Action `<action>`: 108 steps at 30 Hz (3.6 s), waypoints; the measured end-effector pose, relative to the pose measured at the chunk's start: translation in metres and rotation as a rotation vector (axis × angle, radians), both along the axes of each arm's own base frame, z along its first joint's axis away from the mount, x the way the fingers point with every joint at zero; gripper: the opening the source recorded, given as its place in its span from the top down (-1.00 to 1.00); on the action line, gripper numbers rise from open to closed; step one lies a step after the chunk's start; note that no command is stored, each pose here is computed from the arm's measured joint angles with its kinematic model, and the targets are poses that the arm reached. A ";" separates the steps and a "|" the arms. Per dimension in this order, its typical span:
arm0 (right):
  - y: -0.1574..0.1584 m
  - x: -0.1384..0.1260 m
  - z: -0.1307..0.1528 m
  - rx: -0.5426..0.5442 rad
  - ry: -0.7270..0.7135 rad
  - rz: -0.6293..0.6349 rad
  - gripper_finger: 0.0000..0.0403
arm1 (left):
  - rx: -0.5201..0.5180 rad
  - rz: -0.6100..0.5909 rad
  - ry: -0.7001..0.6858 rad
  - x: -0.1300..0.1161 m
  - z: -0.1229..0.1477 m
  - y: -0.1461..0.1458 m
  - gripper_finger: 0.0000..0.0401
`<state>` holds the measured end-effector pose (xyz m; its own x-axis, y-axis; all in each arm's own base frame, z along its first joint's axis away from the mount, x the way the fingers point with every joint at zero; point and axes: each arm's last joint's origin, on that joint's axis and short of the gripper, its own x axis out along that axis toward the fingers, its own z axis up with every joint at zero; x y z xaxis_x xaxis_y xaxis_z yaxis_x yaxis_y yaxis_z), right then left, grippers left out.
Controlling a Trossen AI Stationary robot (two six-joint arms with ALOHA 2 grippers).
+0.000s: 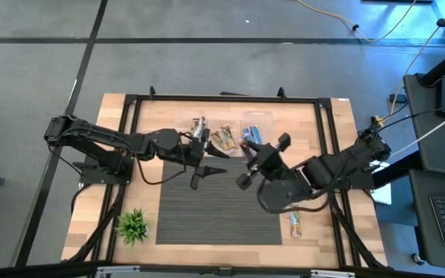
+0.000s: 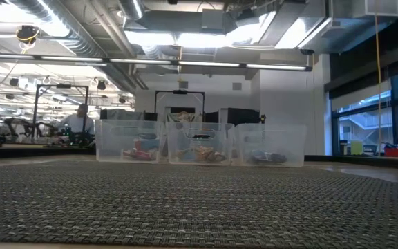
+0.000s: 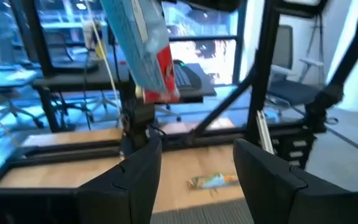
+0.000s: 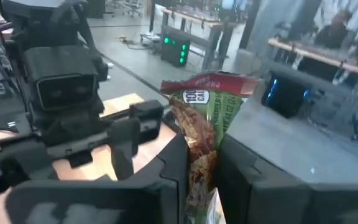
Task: Pick and place Granola Bars by type
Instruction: Put the red granola bar into the left transparent bin
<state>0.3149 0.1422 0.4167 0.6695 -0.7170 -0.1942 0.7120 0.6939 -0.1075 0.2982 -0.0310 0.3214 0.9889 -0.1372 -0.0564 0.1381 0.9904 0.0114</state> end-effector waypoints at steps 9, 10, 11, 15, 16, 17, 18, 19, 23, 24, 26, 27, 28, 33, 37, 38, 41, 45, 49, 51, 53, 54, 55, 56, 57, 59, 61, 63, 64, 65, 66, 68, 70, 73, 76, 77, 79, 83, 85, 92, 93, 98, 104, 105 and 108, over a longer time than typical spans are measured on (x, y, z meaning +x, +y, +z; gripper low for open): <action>-0.005 0.031 0.019 -0.025 -0.032 0.246 0.66 | -0.075 0.017 0.011 0.000 0.000 -0.002 0.02; -0.007 0.033 0.021 -0.025 -0.039 0.275 0.66 | -0.077 0.017 0.011 0.000 0.000 -0.002 0.02; -0.009 0.035 0.023 -0.030 -0.042 0.299 0.66 | -0.079 0.017 0.010 0.000 0.000 -0.002 0.02; -0.016 0.041 0.025 -0.034 -0.051 0.355 0.67 | -0.081 0.016 0.000 0.000 0.001 -0.002 0.02; -0.017 0.043 0.024 -0.032 -0.052 0.370 0.67 | -0.086 0.016 0.003 0.000 0.001 -0.002 0.02; -0.017 0.044 0.024 -0.030 -0.053 0.383 0.68 | -0.099 0.017 0.006 0.000 0.001 -0.002 0.02; -0.017 0.046 0.023 -0.027 -0.055 0.397 0.68 | -0.114 0.018 0.008 0.000 0.001 -0.002 0.02; -0.017 0.048 0.023 -0.023 -0.061 0.408 0.67 | -0.125 0.016 0.009 0.000 0.001 -0.002 0.02; -0.015 0.051 0.019 -0.024 -0.053 0.412 0.66 | -0.134 0.011 -0.026 0.000 0.004 -0.002 0.03; -0.015 0.052 0.018 -0.024 -0.053 0.410 0.65 | -0.136 0.007 -0.042 0.000 0.006 -0.003 0.03; -0.015 0.053 0.017 -0.033 -0.044 0.408 0.65 | -0.139 -0.007 -0.067 0.000 0.008 -0.005 0.04; -0.015 0.054 0.016 -0.040 -0.037 0.409 0.65 | -0.138 -0.021 -0.079 0.000 0.009 -0.005 0.04; -0.014 0.054 0.016 -0.042 -0.039 0.407 0.65 | -0.133 -0.039 -0.092 -0.001 0.011 -0.006 0.05; -0.014 0.055 0.014 -0.044 -0.029 0.404 0.65 | -0.133 -0.125 -0.121 -0.006 0.017 -0.007 0.04; -0.014 0.055 0.014 -0.049 -0.023 0.404 0.65 | -0.137 -0.147 -0.134 -0.008 0.020 -0.008 0.04; -0.014 0.055 0.013 -0.051 -0.022 0.404 0.65 | -0.147 -0.147 -0.135 -0.009 0.021 -0.008 0.04; -0.014 0.056 0.013 -0.052 -0.021 0.404 0.65 | -0.202 -0.149 -0.122 -0.009 0.021 -0.008 0.04; -0.014 0.056 0.013 -0.058 -0.016 0.405 0.65 | -0.245 -0.144 -0.097 -0.009 0.020 -0.007 0.03; -0.014 0.055 0.013 -0.090 0.007 0.413 0.65 | -0.247 -0.141 -0.086 -0.009 0.019 -0.007 0.02; -0.014 0.055 0.013 -0.088 0.007 0.413 0.65 | -0.250 -0.141 -0.085 -0.009 0.019 -0.007 0.02; -0.014 0.055 0.012 -0.091 0.019 0.413 0.65 | -0.268 -0.147 -0.080 -0.009 0.019 -0.008 0.02; -0.014 0.055 0.012 -0.093 0.026 0.414 0.65 | -0.275 -0.164 -0.076 -0.009 0.019 -0.008 0.02; -0.014 0.055 0.011 -0.094 0.031 0.416 0.65 | -0.279 -0.186 -0.072 -0.009 0.019 -0.009 0.02; -0.014 0.055 0.011 -0.093 0.031 0.419 0.65 | -0.279 -0.205 -0.070 -0.009 0.019 -0.009 0.03; -0.014 0.055 0.011 -0.093 0.031 0.420 0.65 | -0.279 -0.221 -0.067 -0.009 0.019 -0.009 0.03; -0.013 0.055 0.011 -0.093 0.031 0.421 0.65 | -0.282 -0.241 -0.064 -0.010 0.019 -0.010 0.03; -0.013 0.055 0.011 -0.091 0.029 0.420 0.65 | -0.285 -0.241 -0.067 -0.010 0.019 -0.010 0.03; -0.014 0.055 0.011 -0.086 0.024 0.417 0.65 | -0.285 -0.232 -0.078 -0.009 0.020 -0.009 0.02; -0.014 0.055 0.011 -0.077 0.017 0.415 0.65 | -0.284 -0.228 -0.085 -0.009 0.021 -0.007 0.02; -0.014 0.055 0.011 -0.071 0.014 0.414 0.65 | -0.284 -0.225 -0.087 -0.009 0.021 -0.006 0.03; -0.014 0.055 0.011 -0.069 0.014 0.417 0.65 | -0.284 -0.221 -0.088 -0.009 0.021 -0.004 0.03; -0.013 0.055 0.011 -0.066 0.016 0.432 0.65 | -0.283 -0.210 -0.090 -0.009 0.021 -0.001 0.04; -0.012 0.055 0.011 -0.062 0.015 0.448 0.65 | -0.282 -0.199 -0.093 -0.008 0.021 0.002 0.04; -0.011 0.055 0.011 -0.060 0.015 0.456 0.65 | -0.282 -0.182 -0.095 -0.008 0.021 0.007 0.04; -0.011 0.055 0.010 -0.046 0.015 0.454 0.65 | -0.269 -0.177 -0.098 -0.008 0.021 0.010 0.04; -0.011 0.055 0.009 -0.040 0.018 0.452 0.65 | -0.258 -0.175 -0.101 -0.008 0.021 0.010 0.05; -0.012 0.054 0.008 -0.027 0.027 0.449 0.65 | -0.240 -0.174 -0.106 -0.008 0.021 0.011 0.08; -0.012 0.054 0.006 -0.030 0.041 0.448 0.65 | -0.221 -0.174 -0.109 -0.008 0.021 0.011 0.17; -0.012 0.054 0.006 -0.030 0.041 0.448 0.65 | -0.211 -0.174 -0.111 -0.007 0.021 0.011 0.24; -0.012 0.053 0.005 -0.046 0.067 0.452 0.64 | -0.210 -0.156 -0.100 -0.007 0.020 0.016 0.42; -0.012 0.053 0.005 -0.037 0.062 0.449 0.62 | -0.210 -0.151 -0.094 -0.007 0.019 0.017 0.44; -0.013 0.053 0.004 -0.018 0.049 0.425 0.40 | -0.211 -0.126 -0.070 -0.007 0.017 0.024 0.46; -0.017 0.047 0.003 -0.037 0.089 0.314 -0.01 | -0.218 -0.076 -0.017 -0.006 0.011 0.034 0.45; -0.018 0.045 0.005 -0.040 0.084 0.289 -0.07 | -0.219 -0.062 0.001 -0.006 0.010 0.037 0.46; -0.019 0.036 0.011 -0.025 0.083 0.240 -0.20 | -0.224 0.012 0.069 -0.007 0.002 0.046 0.47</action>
